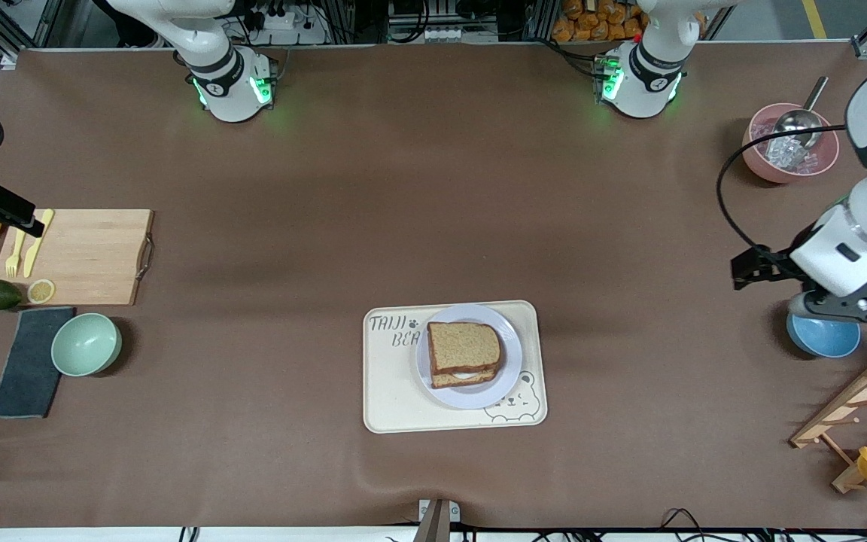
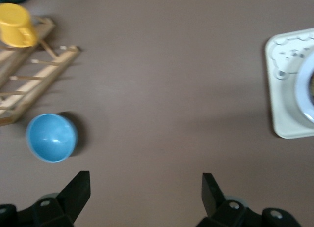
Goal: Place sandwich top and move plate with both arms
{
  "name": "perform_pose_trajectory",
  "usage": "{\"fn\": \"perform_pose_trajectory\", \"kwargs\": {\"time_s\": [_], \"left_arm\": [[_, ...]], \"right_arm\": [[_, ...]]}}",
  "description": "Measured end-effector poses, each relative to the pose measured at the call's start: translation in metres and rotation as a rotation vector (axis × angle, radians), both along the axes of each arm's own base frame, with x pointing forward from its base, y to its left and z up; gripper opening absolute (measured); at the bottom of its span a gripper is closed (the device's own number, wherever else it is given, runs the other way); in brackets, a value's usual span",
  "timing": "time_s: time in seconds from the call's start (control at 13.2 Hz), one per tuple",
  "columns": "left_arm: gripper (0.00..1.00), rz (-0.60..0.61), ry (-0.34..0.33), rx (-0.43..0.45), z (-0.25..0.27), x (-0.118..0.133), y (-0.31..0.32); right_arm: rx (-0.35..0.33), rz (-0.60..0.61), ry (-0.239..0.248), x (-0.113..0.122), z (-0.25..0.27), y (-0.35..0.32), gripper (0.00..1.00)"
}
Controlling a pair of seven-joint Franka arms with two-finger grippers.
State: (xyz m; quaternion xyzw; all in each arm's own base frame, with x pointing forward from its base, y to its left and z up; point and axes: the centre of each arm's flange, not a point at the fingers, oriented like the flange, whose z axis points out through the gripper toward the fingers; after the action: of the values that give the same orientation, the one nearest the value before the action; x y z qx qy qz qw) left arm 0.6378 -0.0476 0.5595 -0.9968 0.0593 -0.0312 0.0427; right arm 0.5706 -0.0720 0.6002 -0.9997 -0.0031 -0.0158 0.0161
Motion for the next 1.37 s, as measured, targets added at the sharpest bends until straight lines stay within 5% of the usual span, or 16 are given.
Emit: {"fn": "perform_pose_trajectory", "kwargs": {"time_s": [0.3,0.68,1.37], "left_arm": [[1.00,0.056,-0.042,0.014,0.034,-0.013,0.033],[1.00,0.147,-0.002,-0.024,0.061,-0.040,0.035],[1.00,0.202,0.002,-0.055,0.077,-0.054,0.039]], "right_arm": [[0.000,-0.001,0.001,0.000,0.000,0.000,0.93],[0.000,0.001,0.002,0.000,0.000,0.002,0.94],[0.000,0.004,-0.004,0.000,0.002,0.003,0.94]]}}
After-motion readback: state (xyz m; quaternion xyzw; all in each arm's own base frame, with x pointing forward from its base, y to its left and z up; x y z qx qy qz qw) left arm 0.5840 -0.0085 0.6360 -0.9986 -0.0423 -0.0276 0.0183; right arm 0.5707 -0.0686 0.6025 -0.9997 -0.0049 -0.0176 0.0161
